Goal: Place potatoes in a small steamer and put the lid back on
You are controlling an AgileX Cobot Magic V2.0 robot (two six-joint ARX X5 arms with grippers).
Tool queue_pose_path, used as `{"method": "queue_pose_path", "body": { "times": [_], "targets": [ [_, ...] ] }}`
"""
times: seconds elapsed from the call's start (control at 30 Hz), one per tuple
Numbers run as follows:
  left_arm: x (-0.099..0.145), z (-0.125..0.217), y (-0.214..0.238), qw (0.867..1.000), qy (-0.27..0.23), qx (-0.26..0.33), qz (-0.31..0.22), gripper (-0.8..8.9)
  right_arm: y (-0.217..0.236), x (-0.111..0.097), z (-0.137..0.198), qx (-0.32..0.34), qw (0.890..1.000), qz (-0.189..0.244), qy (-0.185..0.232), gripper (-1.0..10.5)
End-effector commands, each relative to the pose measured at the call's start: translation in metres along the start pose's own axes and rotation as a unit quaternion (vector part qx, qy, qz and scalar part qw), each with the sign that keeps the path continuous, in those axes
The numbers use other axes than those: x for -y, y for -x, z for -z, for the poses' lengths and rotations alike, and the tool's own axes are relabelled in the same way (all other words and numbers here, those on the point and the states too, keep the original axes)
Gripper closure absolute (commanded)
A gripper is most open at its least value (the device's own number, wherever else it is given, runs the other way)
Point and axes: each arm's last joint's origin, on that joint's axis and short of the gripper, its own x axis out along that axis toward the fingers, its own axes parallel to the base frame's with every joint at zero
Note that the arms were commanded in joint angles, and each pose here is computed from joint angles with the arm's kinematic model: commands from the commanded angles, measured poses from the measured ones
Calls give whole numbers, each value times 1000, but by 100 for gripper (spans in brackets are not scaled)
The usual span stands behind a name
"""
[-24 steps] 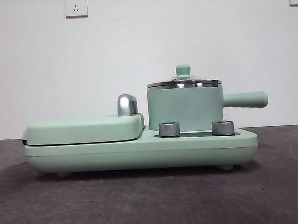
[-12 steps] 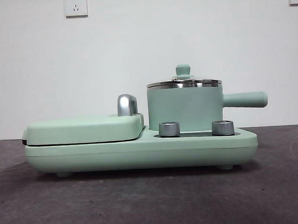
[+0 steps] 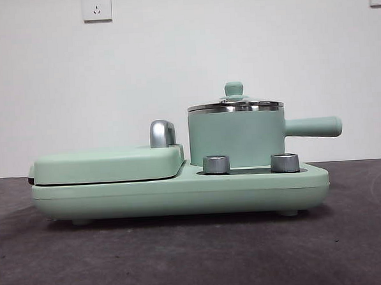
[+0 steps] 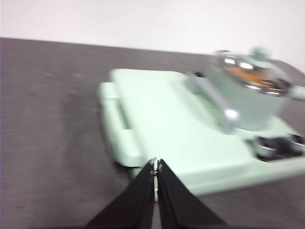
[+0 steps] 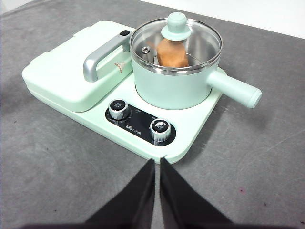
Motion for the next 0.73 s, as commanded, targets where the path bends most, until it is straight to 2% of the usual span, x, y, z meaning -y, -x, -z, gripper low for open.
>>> {"method": "queue_pose_path", "body": {
  "times": [0.03,0.3,0.4,0.73],
  "targets": [
    [-7,19,-5,999,-14,28,-32,808,1,-1,-2,7,1000,-3,-3,934],
    [-28,67,-15,987,-8,48,-151,808,1,-1,-2,7,1000,-3,-3,934],
    [-32,80,-20,987,-5,37,-157,808,1,-1,-2,7,1000,-3,-3,934],
    [-32,78,-21,987,-7,52,-155,808,2,-1,-2,9,1000,-3,-3,934]
  ]
}}
